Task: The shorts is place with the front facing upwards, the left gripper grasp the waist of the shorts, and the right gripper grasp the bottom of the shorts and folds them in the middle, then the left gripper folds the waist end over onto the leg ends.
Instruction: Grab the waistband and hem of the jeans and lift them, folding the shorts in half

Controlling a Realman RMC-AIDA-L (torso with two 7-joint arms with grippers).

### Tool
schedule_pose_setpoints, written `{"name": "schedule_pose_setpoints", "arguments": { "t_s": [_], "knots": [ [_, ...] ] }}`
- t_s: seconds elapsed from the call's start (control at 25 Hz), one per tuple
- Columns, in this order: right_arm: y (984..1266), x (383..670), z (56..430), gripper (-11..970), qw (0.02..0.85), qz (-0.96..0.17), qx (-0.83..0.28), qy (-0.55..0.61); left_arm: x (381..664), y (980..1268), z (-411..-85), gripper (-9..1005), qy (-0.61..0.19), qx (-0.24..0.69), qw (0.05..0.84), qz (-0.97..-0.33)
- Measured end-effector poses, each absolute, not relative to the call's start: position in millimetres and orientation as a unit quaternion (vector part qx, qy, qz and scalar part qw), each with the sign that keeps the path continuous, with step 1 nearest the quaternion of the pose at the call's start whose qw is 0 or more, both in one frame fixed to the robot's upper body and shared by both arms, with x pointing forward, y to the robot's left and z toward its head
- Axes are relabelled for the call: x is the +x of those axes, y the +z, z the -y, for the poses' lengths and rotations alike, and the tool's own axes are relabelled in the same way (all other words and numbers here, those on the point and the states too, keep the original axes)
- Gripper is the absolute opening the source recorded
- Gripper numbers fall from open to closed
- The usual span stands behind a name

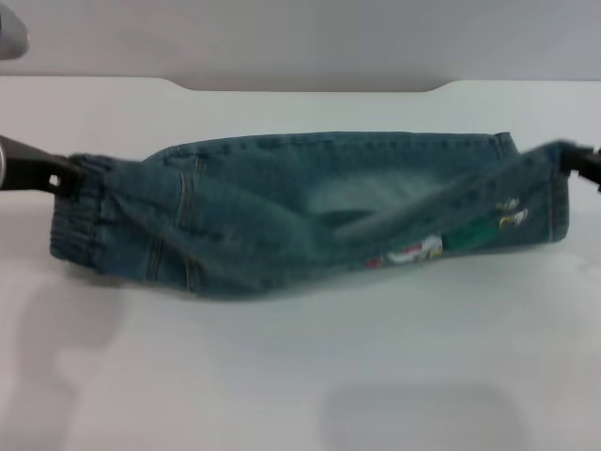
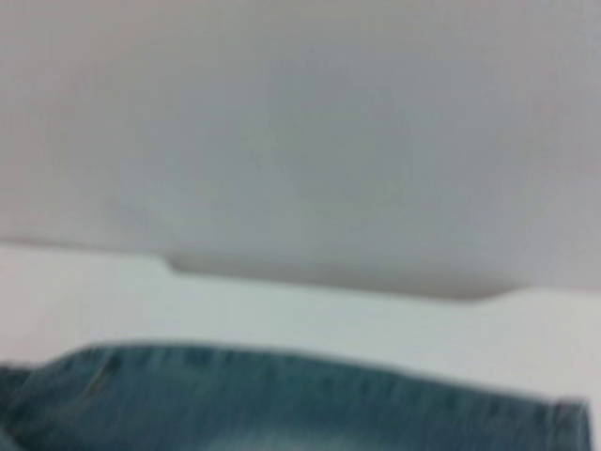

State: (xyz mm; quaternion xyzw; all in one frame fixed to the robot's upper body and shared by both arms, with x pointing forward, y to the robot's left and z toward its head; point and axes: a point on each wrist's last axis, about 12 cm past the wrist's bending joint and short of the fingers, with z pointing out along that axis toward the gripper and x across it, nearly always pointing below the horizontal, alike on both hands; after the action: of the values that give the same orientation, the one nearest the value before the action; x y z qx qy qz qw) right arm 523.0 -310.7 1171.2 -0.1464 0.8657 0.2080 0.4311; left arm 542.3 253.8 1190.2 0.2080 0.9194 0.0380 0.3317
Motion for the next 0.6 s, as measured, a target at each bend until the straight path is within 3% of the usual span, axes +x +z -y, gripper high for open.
{"name": "schedule_pose_setpoints", "arguments": {
  "t_s": [0.6],
  "knots": [
    [1160.0,538.7,319.4,27,0.519,-0.825,-0.110,0.194,554.1,1173.5,-268.6,45,0.008,0.151,0.447,-0.882]
  ]
}}
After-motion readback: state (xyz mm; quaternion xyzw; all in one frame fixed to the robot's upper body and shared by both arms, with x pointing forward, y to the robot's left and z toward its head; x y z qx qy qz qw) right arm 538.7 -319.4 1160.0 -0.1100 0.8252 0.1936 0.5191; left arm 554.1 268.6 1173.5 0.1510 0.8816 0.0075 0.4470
